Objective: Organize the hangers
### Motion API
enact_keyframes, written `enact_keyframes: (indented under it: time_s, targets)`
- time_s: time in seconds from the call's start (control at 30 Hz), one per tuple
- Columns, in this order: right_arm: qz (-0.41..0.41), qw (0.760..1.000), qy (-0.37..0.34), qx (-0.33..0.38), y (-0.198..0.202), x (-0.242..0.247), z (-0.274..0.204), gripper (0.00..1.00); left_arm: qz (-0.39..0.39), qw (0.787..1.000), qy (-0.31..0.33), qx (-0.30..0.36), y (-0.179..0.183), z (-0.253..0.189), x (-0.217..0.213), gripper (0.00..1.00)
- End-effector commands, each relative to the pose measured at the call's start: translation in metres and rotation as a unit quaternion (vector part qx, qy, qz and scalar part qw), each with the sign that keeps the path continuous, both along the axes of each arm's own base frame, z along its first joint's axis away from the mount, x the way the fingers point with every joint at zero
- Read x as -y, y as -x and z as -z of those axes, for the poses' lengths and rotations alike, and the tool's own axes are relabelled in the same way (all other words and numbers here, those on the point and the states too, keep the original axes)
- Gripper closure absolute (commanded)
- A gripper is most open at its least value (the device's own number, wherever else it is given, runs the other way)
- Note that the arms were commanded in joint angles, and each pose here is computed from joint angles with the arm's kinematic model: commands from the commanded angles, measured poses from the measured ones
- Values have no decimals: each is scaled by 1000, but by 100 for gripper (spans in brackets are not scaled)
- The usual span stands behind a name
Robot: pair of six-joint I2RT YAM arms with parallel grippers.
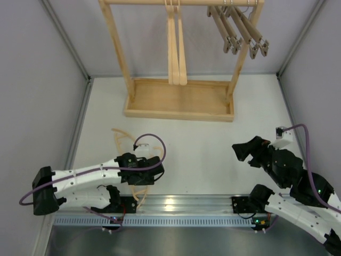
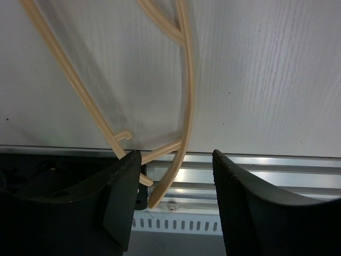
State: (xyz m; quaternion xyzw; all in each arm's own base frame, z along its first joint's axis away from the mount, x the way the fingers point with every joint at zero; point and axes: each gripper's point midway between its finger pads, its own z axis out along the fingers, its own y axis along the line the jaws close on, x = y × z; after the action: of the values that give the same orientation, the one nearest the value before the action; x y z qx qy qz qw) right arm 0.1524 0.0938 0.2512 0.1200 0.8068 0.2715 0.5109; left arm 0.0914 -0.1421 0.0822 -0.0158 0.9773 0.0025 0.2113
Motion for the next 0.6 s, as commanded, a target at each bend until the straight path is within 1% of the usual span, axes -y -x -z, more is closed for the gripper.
enact_keyframes:
  time_s: [0.0, 0.07, 0.1, 0.17, 0.23, 0.37, 0.47, 0.57]
  targets:
    - [-9, 999, -31, 25, -3, -8, -16, 17, -14, 1000, -9, -11, 5, 7, -3, 39]
    - [-10, 999, -33, 26, -3, -9, -15, 17, -5, 1000, 4, -12, 4, 11, 6, 39]
    - [-12, 999, -33, 26, -3, -10, -15, 18, 2, 1000, -2, -20, 5, 16, 8, 39]
    - [-13, 999, -33, 25, -3, -10, -14, 17, 10, 999, 6, -37, 9, 27, 18, 39]
    - [-16, 999, -34, 25, -2, -11, -15, 17, 15, 998, -9, -56, 14, 43, 17, 38]
    - [-15, 999, -38, 31, 0, -8, -15, 17, 19, 998, 2, -55, 11, 55, 24, 40]
    - [-12, 999, -39, 31, 0, -7, -13, 18, 17, 998, -5, -61, 11, 62, 21, 40]
    - [-12, 999, -39, 31, 0, -7, -12, 17, 17, 998, 0, -67, 12, 71, 21, 40]
